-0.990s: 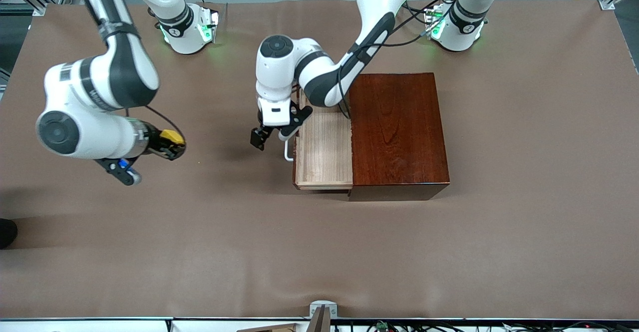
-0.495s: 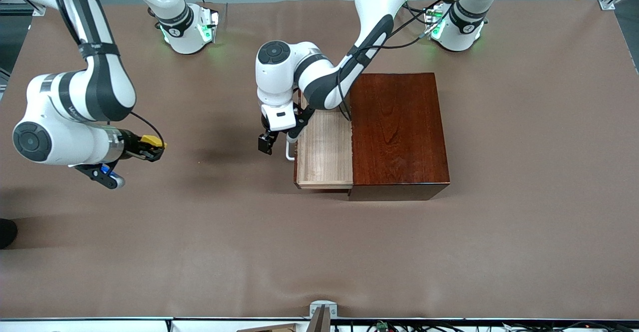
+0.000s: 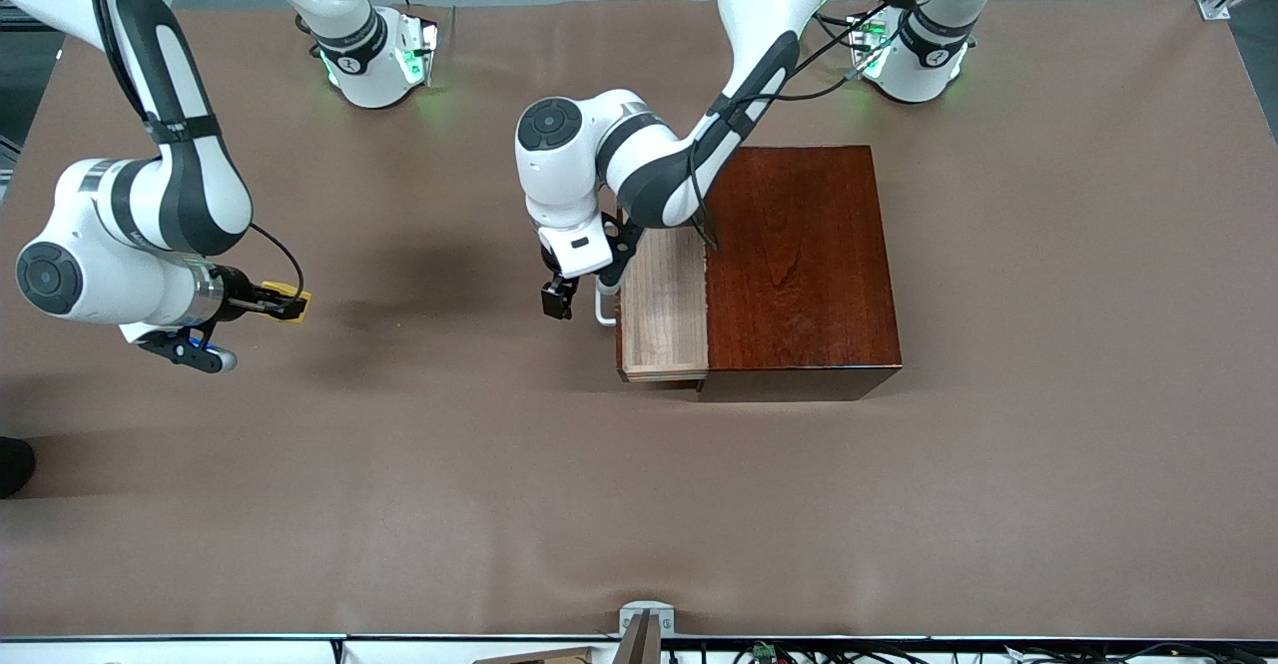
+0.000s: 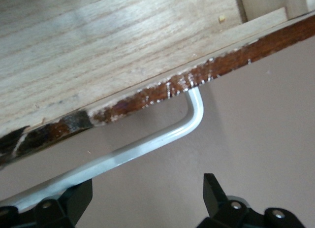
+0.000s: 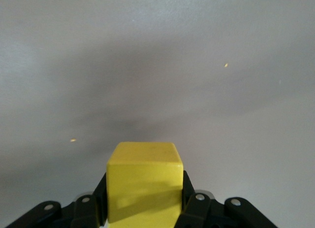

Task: Open drawer, take yellow block, close drawer
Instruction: 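Push the drawer shut with the left gripper while the right gripper carries the cube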

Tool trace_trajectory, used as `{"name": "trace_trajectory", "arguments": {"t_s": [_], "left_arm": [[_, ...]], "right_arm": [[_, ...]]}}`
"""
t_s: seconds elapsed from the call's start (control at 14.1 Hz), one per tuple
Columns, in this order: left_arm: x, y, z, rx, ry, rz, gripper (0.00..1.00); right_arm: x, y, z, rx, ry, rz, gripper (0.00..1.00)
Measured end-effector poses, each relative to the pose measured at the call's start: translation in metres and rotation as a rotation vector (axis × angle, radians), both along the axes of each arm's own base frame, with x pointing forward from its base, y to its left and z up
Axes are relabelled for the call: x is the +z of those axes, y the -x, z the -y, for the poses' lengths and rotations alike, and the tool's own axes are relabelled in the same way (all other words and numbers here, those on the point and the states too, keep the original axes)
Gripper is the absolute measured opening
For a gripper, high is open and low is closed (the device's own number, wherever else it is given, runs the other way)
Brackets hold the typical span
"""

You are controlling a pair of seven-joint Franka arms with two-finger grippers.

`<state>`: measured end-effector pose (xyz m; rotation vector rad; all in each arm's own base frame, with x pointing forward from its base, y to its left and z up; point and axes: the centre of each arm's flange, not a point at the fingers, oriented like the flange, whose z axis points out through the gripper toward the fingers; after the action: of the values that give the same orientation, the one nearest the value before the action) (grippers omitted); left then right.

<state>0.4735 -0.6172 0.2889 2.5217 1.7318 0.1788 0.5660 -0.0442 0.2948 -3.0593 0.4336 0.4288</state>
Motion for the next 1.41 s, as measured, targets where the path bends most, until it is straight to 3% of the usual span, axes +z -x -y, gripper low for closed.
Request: {"name": "trace_trajectory", "arguments": {"t_s": [0.21, 0.5, 0.85, 1.34, 1.41], "left_arm": [[0.001, -0.005, -0.006, 0.027, -0.008, -0.027, 1.00], [-0.016, -0.016, -0.045, 0.067, -0.192, -0.126, 1.00], [-0.030, -0.017, -0.069, 0.092, -0.299, -0.195, 1.00], [-0.032, -0.017, -0.071, 0.087, -0.307, -0.205, 1.00], [-0.031, -0.015, -0.067, 0.065, -0.291, -0.200, 1.00]], "right_arm": [[-0.017, 0.009, 0.034, 0.100, -0.023, 0.032, 0.56], [-0.060, 0.022, 0.075, 0.153, -0.044, 0.065, 0.56], [-0.093, 0.029, 0.071, 0.169, -0.043, 0.059, 0.56], [-0.104, 0.032, 0.070, 0.170, -0.045, 0.053, 0.57], [-0.104, 0.032, 0.070, 0.168, -0.044, 0.054, 0.62]]}}
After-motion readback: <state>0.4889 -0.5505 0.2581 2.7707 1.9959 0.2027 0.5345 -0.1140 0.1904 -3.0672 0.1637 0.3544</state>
